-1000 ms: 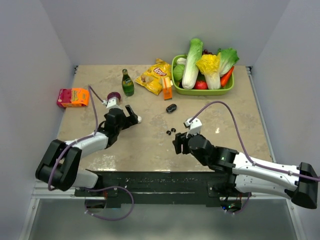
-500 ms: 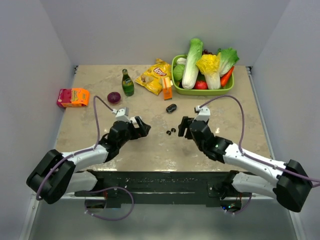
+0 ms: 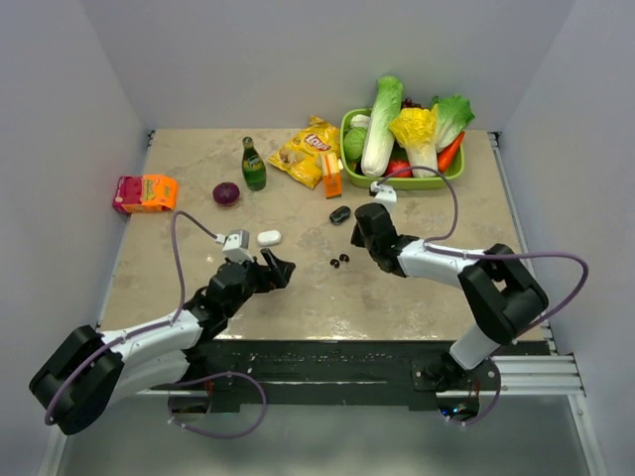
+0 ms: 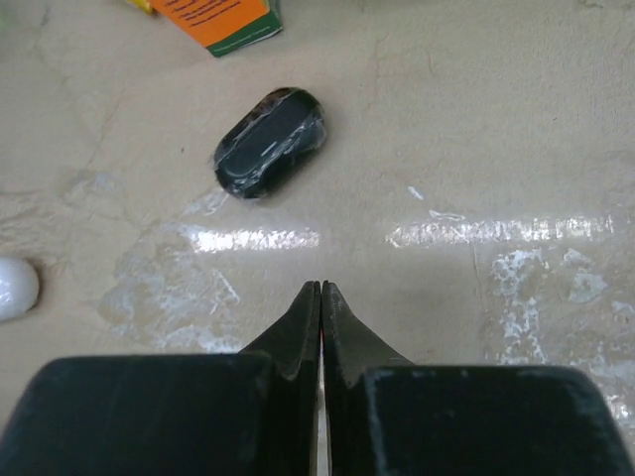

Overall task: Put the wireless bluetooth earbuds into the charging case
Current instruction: Move the charging case to the center of the board.

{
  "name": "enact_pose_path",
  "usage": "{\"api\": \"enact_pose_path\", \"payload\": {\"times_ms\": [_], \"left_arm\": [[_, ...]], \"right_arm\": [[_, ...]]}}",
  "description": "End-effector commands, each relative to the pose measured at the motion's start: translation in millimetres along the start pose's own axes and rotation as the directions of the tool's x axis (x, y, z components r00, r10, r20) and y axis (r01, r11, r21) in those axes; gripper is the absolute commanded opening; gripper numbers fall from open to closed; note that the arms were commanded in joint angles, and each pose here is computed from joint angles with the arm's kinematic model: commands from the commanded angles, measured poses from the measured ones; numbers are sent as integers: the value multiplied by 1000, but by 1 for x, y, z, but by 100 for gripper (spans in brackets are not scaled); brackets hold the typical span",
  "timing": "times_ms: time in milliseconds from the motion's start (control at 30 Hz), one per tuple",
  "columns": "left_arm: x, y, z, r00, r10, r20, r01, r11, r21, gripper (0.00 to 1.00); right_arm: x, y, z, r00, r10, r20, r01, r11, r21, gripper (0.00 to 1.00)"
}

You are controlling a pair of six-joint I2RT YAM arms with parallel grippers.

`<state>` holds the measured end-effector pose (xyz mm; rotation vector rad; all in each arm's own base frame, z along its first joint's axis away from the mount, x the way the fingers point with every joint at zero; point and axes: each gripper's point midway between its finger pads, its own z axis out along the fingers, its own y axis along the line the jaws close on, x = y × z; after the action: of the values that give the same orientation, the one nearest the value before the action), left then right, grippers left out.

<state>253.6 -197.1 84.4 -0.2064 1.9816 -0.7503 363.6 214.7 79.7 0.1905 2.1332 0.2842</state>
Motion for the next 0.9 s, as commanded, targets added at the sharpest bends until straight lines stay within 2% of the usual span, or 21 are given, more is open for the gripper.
{"api": "enact_pose_path", "payload": {"times_ms": [0, 267, 500, 867], "left_arm": [[-6, 2, -7, 999, -8, 45, 8, 1000, 4, 89], [2, 1, -8, 1000, -7, 12, 6, 1000, 22, 88], [8, 4, -8, 1000, -5, -2, 5, 1000, 24, 88], [14, 4, -5, 1000, -8, -21, 9, 1000, 30, 87]], "right_arm": [[-15, -7, 30, 997, 62, 44, -63, 998, 27, 0], [-16, -14, 74, 996, 76, 38, -79, 993, 87, 0], [-30, -14, 96, 998, 27, 59, -34, 990, 135, 0], [-6, -13, 90, 1000, 21, -11, -20, 996, 83, 0]]}}
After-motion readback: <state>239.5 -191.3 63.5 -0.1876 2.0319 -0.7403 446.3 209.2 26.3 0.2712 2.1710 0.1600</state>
